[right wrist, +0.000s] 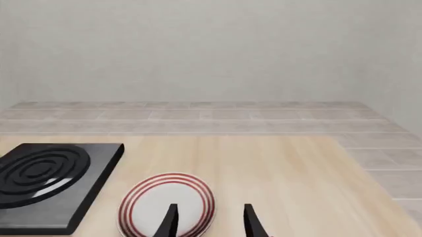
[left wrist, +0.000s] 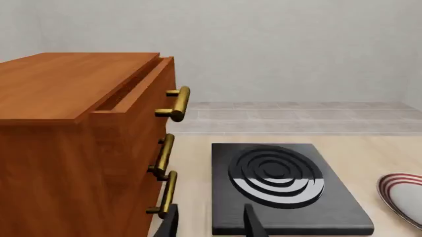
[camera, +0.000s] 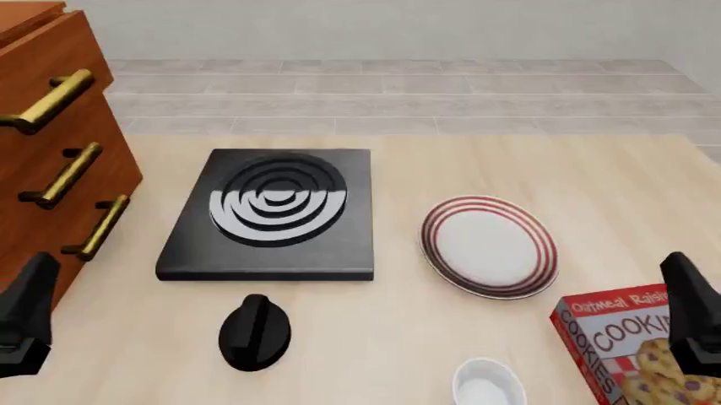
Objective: Pick the akita bowl in the top layer of the wooden cabinet and place it on the plate.
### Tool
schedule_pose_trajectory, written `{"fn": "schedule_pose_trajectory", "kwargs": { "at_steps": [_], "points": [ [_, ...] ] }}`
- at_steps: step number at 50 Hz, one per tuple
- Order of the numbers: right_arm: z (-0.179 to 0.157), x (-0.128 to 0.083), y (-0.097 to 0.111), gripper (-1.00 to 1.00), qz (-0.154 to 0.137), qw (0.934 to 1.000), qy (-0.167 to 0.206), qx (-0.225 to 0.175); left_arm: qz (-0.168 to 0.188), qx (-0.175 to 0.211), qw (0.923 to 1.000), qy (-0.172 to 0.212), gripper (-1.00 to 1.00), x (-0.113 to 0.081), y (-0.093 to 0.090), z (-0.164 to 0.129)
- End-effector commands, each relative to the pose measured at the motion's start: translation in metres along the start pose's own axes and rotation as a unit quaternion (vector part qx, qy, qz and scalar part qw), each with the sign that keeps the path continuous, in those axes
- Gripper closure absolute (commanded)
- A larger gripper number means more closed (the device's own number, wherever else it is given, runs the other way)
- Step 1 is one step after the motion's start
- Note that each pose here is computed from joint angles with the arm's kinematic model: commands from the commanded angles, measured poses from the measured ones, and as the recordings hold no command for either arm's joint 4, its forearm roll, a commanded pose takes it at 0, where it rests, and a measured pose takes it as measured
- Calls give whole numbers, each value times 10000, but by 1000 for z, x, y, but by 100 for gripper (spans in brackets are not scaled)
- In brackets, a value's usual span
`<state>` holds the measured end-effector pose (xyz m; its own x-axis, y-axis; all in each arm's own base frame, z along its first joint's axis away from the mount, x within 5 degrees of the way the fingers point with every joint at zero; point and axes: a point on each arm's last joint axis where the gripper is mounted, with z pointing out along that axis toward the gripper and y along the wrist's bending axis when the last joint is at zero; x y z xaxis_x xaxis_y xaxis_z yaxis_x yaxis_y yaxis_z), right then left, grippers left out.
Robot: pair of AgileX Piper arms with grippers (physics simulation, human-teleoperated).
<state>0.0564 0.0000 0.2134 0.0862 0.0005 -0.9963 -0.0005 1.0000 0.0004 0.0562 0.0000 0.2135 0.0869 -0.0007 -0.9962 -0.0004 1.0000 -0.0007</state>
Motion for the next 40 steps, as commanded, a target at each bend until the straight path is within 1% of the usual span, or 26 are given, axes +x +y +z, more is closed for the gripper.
{"fn": "schedule_pose_trajectory", "kwargs": {
  "at_steps": [1,10,11,17,19,25,29,33,39,40],
  "points": [
    [2,0,0,-100,63,10000,44,-36,-16,-9,10000,9,-100,-1,0,0],
    [5,-1,1,-100,83,9999,67,-54,-54,14,10000,20,-100,-1,0,0],
    [5,-1,1,-100,69,9999,68,-59,-18,67,10000,28,-100,-2,-1,0],
    [5,-1,1,-100,61,9999,72,-65,87,74,9999,36,-100,-6,-1,0],
    [5,-1,1,-100,56,9999,69,-65,135,58,9998,98,-100,-6,-1,0],
    [5,-1,1,-100,50,9999,67,-65,62,122,9998,165,-100,-7,-1,-1],
    [5,-1,1,-100,52,9999,65,-63,34,79,9996,252,-100,-7,-1,-1],
    [4,-1,1,-100,56,9999,66,-69,-2,107,9997,220,-100,-15,-1,-2],
    [5,-1,1,-100,59,9999,78,-80,-23,161,9998,137,-100,-35,-2,-5],
    [5,-1,1,-100,59,9999,78,-80,-23,161,9998,137,-100,-35,-2,-5]
  ]
}}
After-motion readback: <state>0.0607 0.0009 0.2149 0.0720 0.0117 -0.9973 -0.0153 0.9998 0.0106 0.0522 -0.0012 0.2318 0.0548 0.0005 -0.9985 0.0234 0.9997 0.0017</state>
